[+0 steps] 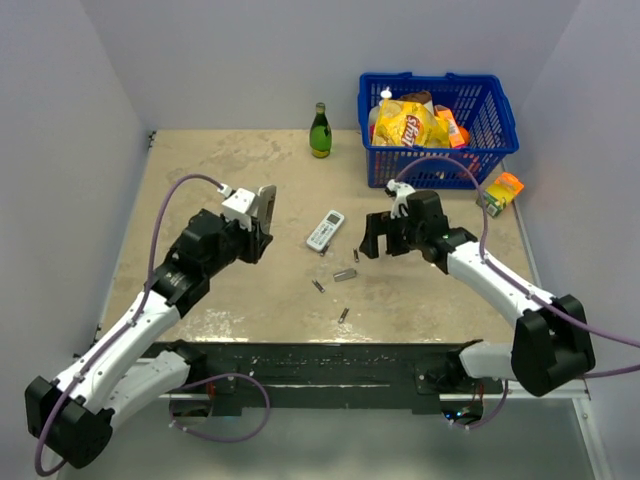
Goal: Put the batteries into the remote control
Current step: Place the battery cover at the center of the board, then pick up the battery from the center of the board.
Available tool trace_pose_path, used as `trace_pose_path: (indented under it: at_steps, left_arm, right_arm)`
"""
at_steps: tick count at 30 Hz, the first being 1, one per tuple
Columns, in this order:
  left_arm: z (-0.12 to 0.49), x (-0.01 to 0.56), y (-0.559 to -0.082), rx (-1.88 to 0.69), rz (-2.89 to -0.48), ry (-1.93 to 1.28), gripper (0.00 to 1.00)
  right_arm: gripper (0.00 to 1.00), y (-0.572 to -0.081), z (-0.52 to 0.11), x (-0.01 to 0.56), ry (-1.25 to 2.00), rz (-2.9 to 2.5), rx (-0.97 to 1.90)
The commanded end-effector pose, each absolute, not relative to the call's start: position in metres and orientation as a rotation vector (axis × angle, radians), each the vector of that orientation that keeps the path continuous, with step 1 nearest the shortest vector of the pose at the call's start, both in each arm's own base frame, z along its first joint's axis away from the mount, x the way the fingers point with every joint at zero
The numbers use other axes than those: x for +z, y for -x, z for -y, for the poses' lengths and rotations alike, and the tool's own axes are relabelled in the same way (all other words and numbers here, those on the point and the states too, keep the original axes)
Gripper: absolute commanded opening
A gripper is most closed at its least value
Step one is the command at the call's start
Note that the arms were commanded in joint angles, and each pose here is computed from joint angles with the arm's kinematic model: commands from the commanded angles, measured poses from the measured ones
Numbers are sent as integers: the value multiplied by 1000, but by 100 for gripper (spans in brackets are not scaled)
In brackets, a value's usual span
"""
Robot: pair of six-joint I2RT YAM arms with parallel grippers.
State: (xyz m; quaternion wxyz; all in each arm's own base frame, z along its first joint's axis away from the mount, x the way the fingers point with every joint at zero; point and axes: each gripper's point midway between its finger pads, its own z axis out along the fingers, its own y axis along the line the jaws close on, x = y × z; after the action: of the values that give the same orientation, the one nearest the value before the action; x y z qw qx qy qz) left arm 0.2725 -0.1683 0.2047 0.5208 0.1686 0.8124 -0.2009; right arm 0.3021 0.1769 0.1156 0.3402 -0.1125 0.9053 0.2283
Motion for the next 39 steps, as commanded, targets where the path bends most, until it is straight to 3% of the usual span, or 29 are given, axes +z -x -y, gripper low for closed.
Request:
trace_pose_path:
  at_steps: [1,18,30,33,39]
  left_arm:
    - [162,238,-275,-484,-1814,-344,0]
    - [156,302,-216,-661,-1425,-366,0]
    - [174,287,-222,-718,-1492,-432,0]
    - [176,285,-222,-727,-1500,-443,0]
    - [179,284,-221,-748,-1499,-460,0]
  right_arm:
    - [97,-299,-193,133,409,-2320,468]
    - [77,-255,-306,95,826,-2436,392]
    - [56,-265,-335,61,943,-2514,294]
    - [41,-267,-339,54,963,-2527,275]
    - [31,-266,-341,43,988,-2557,244]
